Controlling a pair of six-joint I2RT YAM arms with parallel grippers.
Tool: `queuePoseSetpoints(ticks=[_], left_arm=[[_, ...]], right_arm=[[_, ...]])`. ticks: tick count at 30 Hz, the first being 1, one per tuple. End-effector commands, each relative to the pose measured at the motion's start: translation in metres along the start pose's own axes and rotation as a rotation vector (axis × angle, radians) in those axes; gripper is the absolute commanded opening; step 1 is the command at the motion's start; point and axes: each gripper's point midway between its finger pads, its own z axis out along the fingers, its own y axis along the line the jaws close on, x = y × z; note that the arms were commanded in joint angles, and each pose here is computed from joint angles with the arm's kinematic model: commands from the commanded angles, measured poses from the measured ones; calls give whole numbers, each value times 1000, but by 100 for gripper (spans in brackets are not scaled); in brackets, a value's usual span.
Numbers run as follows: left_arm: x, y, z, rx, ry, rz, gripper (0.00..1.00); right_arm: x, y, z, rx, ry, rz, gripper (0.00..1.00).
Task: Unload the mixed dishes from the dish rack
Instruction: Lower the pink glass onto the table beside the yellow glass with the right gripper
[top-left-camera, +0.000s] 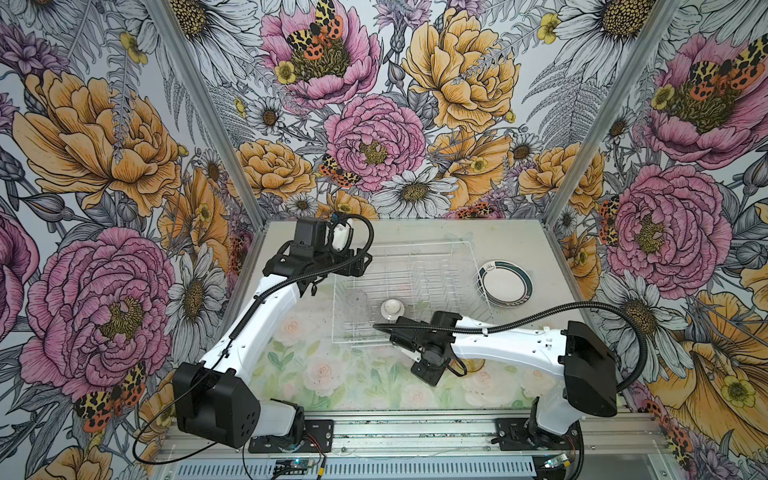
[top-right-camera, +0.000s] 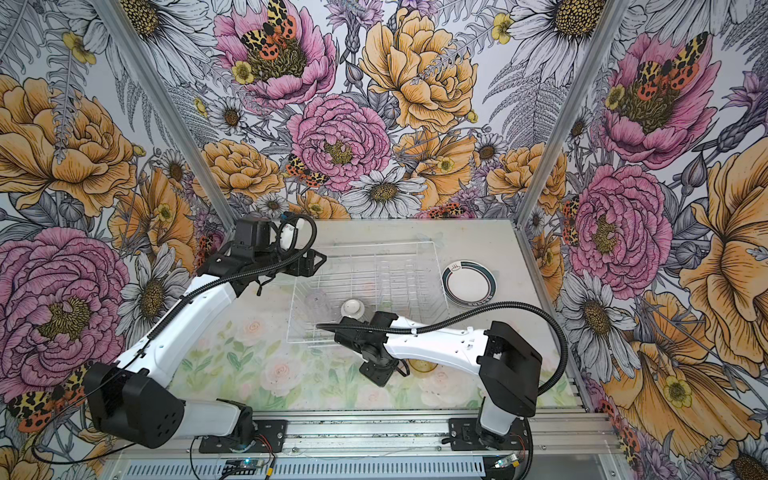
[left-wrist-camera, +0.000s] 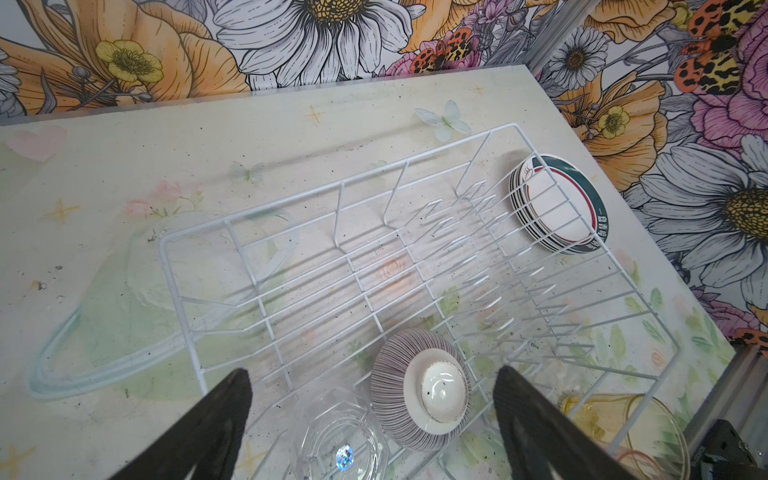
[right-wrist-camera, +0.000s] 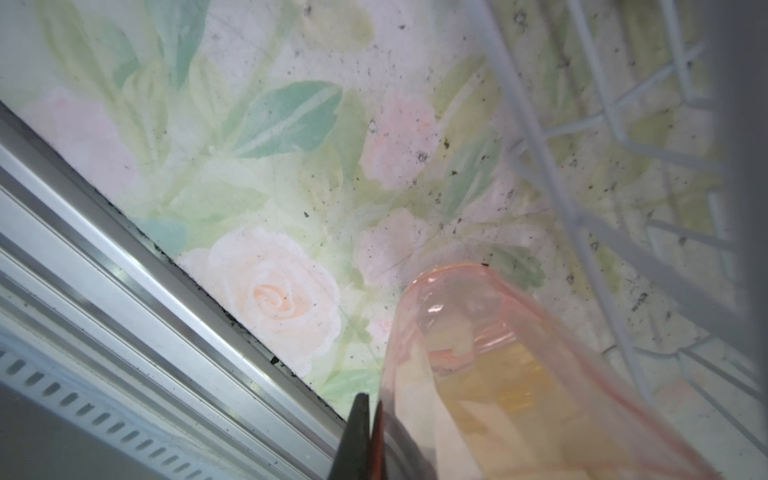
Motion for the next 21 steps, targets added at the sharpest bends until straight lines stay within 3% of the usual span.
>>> queuePoseSetpoints(ticks=[1,21], left_arm=[[-6,-3,-10,-5,-24,12,93],[-5,-5,-11,-14,-16,20,93]], right_arm=[[-4,4,-14,17,-55,-36,0],[-7,14,6,-17,6,-104,0]])
